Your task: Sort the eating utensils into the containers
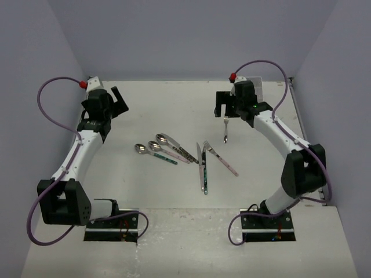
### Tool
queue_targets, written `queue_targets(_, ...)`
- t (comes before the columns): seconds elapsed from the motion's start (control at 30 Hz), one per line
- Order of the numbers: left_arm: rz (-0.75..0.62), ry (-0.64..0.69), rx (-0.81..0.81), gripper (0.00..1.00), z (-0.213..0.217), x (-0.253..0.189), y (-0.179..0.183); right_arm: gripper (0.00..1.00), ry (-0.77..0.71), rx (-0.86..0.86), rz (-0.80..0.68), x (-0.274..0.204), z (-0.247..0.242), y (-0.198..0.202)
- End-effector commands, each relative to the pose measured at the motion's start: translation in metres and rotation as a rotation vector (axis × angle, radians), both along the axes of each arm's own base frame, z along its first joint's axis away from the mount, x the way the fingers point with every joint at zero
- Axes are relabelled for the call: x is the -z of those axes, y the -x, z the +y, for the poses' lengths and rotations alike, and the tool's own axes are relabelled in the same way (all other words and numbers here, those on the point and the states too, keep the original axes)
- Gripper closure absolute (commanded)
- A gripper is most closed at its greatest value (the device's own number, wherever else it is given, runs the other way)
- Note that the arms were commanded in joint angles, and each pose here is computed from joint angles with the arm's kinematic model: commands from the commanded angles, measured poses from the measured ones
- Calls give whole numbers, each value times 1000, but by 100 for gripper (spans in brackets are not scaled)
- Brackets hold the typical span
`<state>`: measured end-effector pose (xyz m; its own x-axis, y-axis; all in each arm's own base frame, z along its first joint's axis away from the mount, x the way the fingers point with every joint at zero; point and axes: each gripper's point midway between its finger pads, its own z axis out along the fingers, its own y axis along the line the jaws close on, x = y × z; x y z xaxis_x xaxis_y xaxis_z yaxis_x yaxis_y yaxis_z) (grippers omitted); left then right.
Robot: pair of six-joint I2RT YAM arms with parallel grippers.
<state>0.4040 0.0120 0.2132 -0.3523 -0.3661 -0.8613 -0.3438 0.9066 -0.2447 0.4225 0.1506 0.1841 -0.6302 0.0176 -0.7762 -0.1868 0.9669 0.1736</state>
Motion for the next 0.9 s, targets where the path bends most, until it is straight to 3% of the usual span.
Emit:
queue_targets(0.0, 29, 1, -25, 0, 0, 11, -1, 1, 33, 218, 248, 71, -15, 14)
queue_targets(0.3, 43, -6, -1, 0, -4, 16, -1, 3, 82, 338, 419, 137, -12, -7)
queue_targets(0.47, 45, -11, 1, 0, -4, 16, -2, 7, 77, 401, 425, 140, -13, -14)
queue_targets(0.7, 48, -29, -10, 0, 0, 17, -1, 19, 33, 369, 549, 162, 6, -10)
queue_targets(0.87, 48, -40, -18, 0, 2, 16, -2, 28, 54, 372, 558, 162, 3, -9)
